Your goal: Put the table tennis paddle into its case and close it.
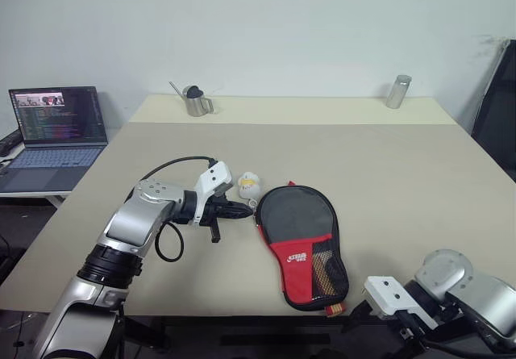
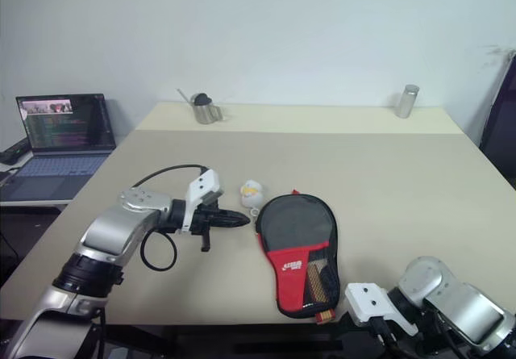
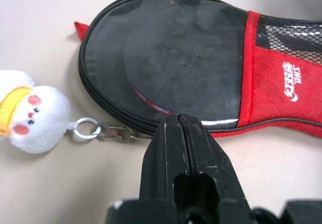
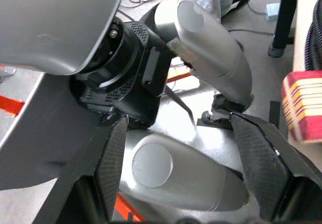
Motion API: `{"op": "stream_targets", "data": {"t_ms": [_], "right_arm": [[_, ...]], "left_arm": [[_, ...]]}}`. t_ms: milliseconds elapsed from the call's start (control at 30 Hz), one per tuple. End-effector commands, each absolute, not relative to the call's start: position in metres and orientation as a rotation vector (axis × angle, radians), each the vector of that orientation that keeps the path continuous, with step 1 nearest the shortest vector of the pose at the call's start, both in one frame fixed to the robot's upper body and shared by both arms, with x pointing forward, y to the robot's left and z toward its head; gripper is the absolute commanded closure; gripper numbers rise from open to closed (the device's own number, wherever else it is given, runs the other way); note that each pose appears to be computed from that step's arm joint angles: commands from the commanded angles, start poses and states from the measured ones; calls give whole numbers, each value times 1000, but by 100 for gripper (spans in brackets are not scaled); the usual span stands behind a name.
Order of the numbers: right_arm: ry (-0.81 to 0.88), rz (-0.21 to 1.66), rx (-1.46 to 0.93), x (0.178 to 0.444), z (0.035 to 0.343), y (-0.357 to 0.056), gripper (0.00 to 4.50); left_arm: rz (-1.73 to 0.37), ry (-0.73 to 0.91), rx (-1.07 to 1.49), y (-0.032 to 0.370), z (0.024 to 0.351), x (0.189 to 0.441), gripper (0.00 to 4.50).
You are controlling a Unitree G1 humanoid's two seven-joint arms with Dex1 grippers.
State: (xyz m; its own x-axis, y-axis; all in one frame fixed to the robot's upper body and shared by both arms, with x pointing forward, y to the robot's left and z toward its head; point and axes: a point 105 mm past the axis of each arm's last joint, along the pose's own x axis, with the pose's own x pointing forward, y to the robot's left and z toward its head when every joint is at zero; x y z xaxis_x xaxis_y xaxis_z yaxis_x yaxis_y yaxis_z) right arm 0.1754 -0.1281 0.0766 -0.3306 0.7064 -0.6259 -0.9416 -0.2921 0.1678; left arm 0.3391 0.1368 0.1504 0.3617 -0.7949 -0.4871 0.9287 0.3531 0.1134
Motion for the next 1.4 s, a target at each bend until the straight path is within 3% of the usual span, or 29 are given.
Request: {"op": "stream_targets", "data": {"t_ms": [33, 400, 667, 1400], "right_arm": [[554, 1877, -565, 178, 84, -123, 97], [465, 1865, -569, 182, 80, -119, 97], [423, 1794, -539, 201, 82, -113, 97], [440, 1772, -546, 208, 94, -125, 97]], "left_arm": [[-1145, 353, 438, 138, 159, 337, 450], [-1125, 370, 443, 141, 157, 336, 450], [-1111, 378, 449, 144, 156, 336, 450], [-1099, 372, 461, 145, 156, 339, 450]]}}
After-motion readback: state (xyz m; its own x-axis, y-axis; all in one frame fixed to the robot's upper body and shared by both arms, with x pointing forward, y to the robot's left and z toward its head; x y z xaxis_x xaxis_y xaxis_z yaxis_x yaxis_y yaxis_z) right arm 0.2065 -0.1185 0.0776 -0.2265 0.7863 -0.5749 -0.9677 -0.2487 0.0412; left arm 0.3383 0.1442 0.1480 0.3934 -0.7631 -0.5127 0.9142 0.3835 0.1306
